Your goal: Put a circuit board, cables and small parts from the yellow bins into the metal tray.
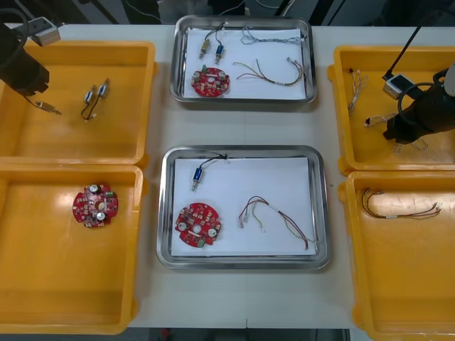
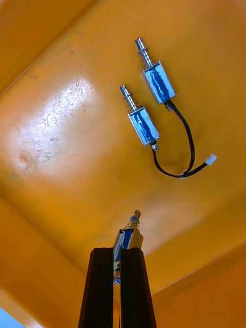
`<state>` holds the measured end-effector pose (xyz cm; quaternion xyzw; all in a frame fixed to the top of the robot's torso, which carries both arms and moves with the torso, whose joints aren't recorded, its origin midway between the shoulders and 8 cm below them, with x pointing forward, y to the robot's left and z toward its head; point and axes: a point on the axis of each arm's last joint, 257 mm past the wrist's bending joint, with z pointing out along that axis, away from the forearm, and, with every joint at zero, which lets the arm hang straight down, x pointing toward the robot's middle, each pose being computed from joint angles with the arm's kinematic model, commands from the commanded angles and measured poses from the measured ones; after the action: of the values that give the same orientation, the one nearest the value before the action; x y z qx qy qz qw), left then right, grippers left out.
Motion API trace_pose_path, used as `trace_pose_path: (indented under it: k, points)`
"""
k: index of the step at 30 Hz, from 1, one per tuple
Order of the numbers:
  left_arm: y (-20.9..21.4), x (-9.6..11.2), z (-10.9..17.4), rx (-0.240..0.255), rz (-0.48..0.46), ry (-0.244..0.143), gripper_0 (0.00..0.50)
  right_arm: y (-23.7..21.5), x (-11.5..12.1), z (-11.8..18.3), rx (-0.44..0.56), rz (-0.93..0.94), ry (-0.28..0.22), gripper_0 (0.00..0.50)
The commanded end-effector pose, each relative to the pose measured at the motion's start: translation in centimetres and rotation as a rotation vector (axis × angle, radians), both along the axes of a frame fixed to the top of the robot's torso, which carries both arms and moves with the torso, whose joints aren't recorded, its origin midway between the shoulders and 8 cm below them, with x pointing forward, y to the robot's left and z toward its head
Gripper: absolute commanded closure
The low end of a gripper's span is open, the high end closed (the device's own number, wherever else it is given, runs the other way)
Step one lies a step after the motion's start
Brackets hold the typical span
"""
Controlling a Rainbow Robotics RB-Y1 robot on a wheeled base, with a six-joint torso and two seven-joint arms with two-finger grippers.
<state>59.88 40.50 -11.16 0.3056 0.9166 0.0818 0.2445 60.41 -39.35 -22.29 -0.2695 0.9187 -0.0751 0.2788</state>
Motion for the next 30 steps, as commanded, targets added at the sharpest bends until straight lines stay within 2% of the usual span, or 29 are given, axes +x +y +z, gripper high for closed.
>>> trace_pose_path:
  k: [1,10,22,23,24,27,28,29,30]
  points:
    - [2.5,0.2,0.4,-0.01,0.099,-0.049,0.5,-0.5,-2.8,-4.5,0.036,-0.04,0.087,0.0]
    - [2.8,0.8,-2.2,0.005,0.108,-0.07,0.5,0.0,-2.4,-4.8,0.065,-0.049,0.058,0.0]
    - [2.3,1.3,-5.0,-0.002,0.123,-0.092,0.5,-0.1,-2.6,-5.4,0.067,-0.053,0.062,0.0]
    - [2.2,1.4,-5.0,-0.004,0.124,-0.094,0.5,-0.1,-2.6,-5.3,0.068,-0.053,0.06,0.082]
    - [2.2,1.3,-5.1,-0.004,0.125,-0.091,0.5,-0.1,-2.6,-5.3,0.068,-0.053,0.06,0.201]
    - [2.1,1.4,-5.2,-0.009,0.13,-0.091,0.5,-0.2,-2.6,-5.5,0.069,-0.051,0.056,0.429]
    - [2.1,1.4,-5.2,-0.009,0.13,-0.091,0.5,-0.2,-2.6,-5.5,0.069,-0.051,0.056,0.429]
    - [2.1,1.3,-5.2,-0.01,0.136,-0.089,0.499,-0.2,-2.6,-5.6,0.074,-0.051,0.049,0.481]
    - [2.1,1.3,-5.2,-0.01,0.136,-0.089,0.499,-0.2,-2.6,-5.6,0.074,-0.051,0.049,0.481]
